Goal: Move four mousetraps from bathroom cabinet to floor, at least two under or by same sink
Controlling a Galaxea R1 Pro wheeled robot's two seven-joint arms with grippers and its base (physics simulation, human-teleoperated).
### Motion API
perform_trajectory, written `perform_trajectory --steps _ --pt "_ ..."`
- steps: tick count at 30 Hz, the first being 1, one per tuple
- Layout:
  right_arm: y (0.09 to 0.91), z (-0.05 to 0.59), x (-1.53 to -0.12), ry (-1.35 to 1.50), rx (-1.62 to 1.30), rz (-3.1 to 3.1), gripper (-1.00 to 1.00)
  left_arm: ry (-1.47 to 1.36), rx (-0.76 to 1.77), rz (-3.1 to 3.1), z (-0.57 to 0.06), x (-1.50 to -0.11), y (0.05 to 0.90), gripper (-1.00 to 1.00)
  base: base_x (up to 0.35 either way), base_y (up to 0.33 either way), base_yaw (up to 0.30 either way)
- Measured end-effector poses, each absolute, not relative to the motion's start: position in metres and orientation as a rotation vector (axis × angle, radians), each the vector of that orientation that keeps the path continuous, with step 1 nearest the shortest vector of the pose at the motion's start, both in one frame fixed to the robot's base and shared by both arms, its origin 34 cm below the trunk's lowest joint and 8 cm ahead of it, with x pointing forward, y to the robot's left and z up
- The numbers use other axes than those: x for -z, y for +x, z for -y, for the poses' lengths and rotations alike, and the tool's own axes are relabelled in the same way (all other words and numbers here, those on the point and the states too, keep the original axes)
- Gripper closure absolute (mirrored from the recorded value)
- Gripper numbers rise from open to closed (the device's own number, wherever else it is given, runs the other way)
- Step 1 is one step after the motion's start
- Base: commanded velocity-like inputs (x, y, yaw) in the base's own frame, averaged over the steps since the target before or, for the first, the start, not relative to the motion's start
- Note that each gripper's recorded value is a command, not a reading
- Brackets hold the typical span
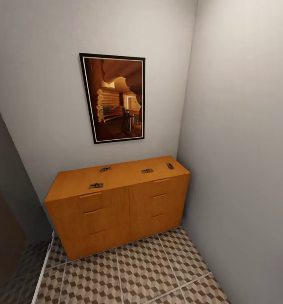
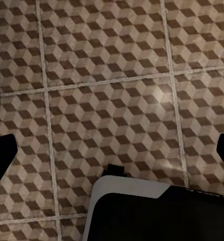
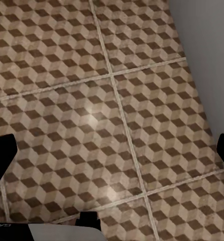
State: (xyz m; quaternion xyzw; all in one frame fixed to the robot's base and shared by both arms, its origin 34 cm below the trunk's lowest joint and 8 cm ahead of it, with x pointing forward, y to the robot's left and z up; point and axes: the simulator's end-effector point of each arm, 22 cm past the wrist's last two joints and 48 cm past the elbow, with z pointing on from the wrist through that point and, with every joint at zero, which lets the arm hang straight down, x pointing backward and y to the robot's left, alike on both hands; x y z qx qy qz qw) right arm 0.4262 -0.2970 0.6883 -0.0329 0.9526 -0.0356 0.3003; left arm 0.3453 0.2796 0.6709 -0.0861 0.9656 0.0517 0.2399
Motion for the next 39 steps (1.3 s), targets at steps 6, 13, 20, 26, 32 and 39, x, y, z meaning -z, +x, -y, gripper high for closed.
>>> perform_trajectory --steps 6,13,20,26,32,39 --pt "0.4263 0.297 -0.6883 -0.087 0.094 -2.528 -1.0 -0.235 -0.142 -2.643 -0.2795 -0.6709 0.3453 -1.0 0.166 -0.004 0.0" --pt "0.4262 0.297 -0.6883 -0.087 0.094 -2.528 -1.0 -0.234 -0.142 -2.643 -0.2792 -0.6709 0.3452 -1.0 0.193 -0.105 0.0" --pt "0.4262 0.297 -0.6884 -0.087 0.094 -2.528 -1.0 -0.234 -0.143 -2.643 -0.2791 -0.6709 0.3452 -1.0 0.234 -0.173 0.0" --pt "0.4262 0.297 -0.6884 -0.087 0.094 -2.528 -1.0 -0.234 -0.143 -2.643 -0.2791 -0.6709 0.3452 -1.0 0.241 -0.174 0.0" --pt "0.4263 0.2971 -0.6882 -0.087 0.095 -2.529 -1.0 -0.237 -0.143 -2.643 -0.2796 -0.6709 0.3454 -1.0 0.14 -0.07 0.045" --pt "0.4264 0.2972 -0.6882 -0.087 0.096 -2.529 -1.0 -0.242 -0.141 -2.641 -0.2796 -0.671 0.3456 -1.0 0.039 -0.019 0.201"
